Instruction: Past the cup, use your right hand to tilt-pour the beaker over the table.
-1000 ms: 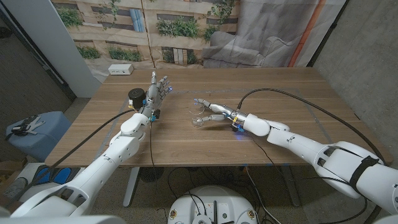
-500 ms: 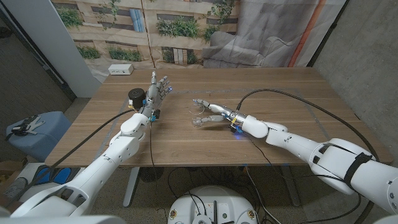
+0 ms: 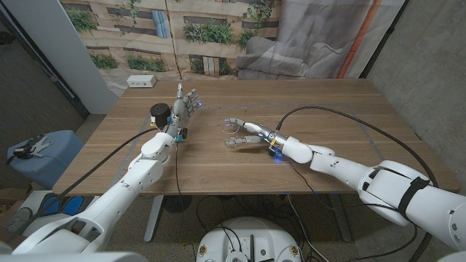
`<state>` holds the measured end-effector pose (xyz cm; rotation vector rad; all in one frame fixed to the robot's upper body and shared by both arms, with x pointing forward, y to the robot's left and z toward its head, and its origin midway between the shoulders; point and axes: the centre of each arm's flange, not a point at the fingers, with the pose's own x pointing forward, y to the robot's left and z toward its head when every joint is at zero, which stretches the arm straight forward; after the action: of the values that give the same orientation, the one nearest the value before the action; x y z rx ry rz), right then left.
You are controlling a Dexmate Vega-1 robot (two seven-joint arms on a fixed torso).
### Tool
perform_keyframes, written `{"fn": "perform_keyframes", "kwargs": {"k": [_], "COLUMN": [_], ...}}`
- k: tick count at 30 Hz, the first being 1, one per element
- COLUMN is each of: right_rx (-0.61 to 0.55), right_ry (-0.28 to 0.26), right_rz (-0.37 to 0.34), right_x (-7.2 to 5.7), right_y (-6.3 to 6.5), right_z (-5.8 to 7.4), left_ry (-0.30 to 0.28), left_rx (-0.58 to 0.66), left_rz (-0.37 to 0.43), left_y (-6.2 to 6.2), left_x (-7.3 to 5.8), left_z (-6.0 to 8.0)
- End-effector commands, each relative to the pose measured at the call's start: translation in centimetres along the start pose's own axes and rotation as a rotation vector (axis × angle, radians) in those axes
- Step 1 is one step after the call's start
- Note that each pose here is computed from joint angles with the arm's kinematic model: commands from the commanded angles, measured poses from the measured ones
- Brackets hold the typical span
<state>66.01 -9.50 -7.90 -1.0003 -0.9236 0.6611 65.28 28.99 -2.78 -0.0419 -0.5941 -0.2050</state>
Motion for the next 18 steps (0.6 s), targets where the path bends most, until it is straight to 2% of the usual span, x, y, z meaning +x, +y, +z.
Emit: {"fn": "perform_keyframes", "kwargs": {"k": [1,18], "right_rx": [0.053,0.088], "right_ry": [0.017,0.026], "right_rz": [-0.027,-0.051], "right_x": [0.08,-0.31], "right_y": [0.33,0.70], "right_z": [-0.35,-0.62], "left_ry": [0.000,-0.001], "left_rx": [0.000,-0.001], "left_rz": [0.000,0.002], "left_y": [-0.01,-0.02], "left_x": [0.00,-0.01], "left_z": [-0.01,0.00]}}
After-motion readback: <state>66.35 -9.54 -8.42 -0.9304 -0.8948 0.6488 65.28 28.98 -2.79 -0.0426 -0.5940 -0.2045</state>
